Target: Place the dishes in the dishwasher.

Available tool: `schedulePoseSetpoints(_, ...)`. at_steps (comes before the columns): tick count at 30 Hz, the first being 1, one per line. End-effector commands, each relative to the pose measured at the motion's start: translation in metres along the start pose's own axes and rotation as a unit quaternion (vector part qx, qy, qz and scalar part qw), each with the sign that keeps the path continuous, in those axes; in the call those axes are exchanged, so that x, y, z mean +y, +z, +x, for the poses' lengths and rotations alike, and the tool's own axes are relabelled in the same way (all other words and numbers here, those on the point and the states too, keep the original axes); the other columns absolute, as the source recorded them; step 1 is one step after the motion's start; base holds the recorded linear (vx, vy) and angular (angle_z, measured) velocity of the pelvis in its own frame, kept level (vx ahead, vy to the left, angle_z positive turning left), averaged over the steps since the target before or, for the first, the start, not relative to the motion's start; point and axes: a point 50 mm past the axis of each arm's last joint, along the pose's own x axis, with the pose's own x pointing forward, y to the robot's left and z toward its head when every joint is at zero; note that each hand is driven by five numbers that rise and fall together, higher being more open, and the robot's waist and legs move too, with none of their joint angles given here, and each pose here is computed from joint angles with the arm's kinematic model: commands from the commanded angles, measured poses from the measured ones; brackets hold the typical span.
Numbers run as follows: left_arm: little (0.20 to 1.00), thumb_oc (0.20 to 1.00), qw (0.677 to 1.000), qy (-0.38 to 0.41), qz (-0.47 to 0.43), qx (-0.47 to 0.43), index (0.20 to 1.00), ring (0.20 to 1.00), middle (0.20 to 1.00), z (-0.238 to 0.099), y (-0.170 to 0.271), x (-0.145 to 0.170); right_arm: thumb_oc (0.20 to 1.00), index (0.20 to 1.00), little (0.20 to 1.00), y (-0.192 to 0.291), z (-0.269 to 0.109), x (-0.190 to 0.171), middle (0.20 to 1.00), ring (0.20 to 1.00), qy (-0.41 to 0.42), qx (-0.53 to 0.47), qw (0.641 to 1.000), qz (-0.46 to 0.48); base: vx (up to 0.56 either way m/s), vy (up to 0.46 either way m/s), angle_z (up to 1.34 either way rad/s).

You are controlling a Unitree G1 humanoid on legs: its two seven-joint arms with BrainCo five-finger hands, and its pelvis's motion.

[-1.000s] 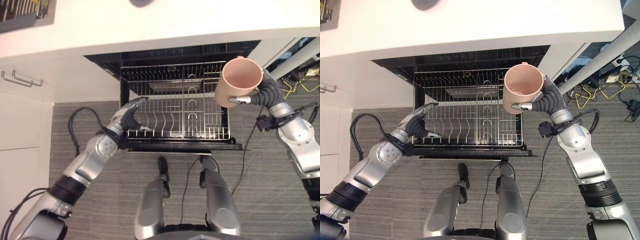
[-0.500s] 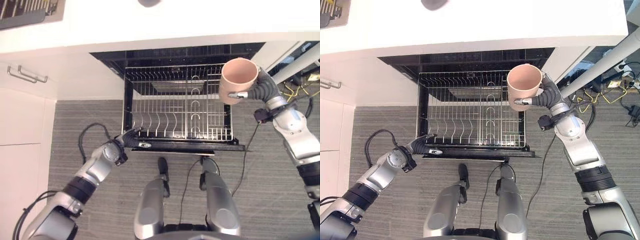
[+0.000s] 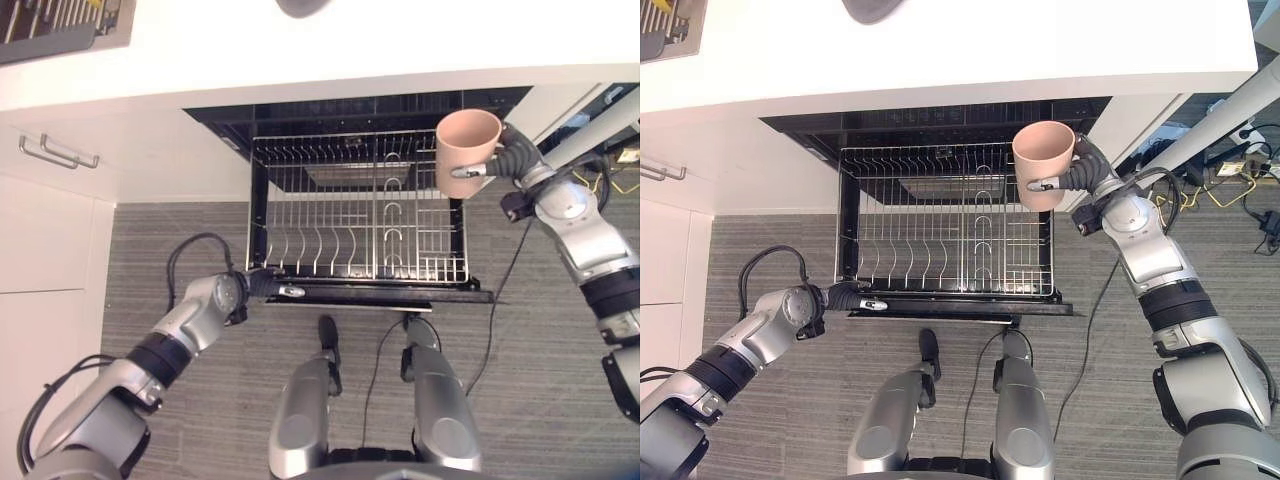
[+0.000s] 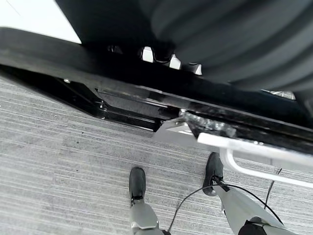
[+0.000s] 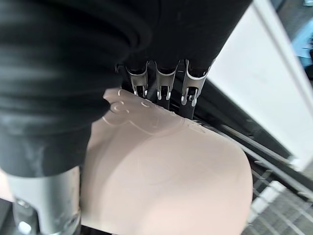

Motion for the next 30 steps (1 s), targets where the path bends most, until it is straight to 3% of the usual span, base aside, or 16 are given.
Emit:
schedulePoseSetpoints(1,1.000,1.000,0.984,-0.166,-0.011,0.071,1.000,1.000,1.000,-0.006,-0.046,-0.108,0.200,0.200,0.200,0.016,0.004,-0.025,0.200,0.200,-0.026,-0.020,0.999,0.002,0.02,0.048,0.00)
schedulePoseSetpoints(9,1.000,1.000,0.989,-0.134,-0.061,0.014,1.000,1.000,1.000,-0.003,-0.025,-0.116,0.200,0.200,0.200,-0.007,0.013,-0.023,0.200,0.200,-0.013,0.061,0.998,0.019,0.02,0.030,0.00)
schedulePoseSetpoints(15,1.000,1.000,0.993,-0.065,-0.092,-0.046,1.000,1.000,1.000,-0.003,-0.003,-0.098,0.200,0.200,0.200,-0.017,0.021,-0.013,0.200,0.200,-0.004,0.114,0.993,0.031,0.00,0.000,0.00)
schedulePoseSetpoints(22,1.000,1.000,0.990,-0.036,-0.113,-0.072,1.000,1.000,1.000,-0.002,0.007,-0.092,0.200,0.200,0.200,-0.030,0.026,-0.014,0.200,0.200,-0.012,0.183,0.982,0.046,0.00,0.006,0.02)
schedulePoseSetpoints(30,1.000,1.000,0.989,-0.032,-0.113,-0.090,1.000,1.000,1.000,0.000,0.019,-0.095,0.200,0.200,0.200,-0.050,0.020,-0.040,0.200,0.200,-0.091,0.273,0.957,0.030,0.01,0.023,0.06)
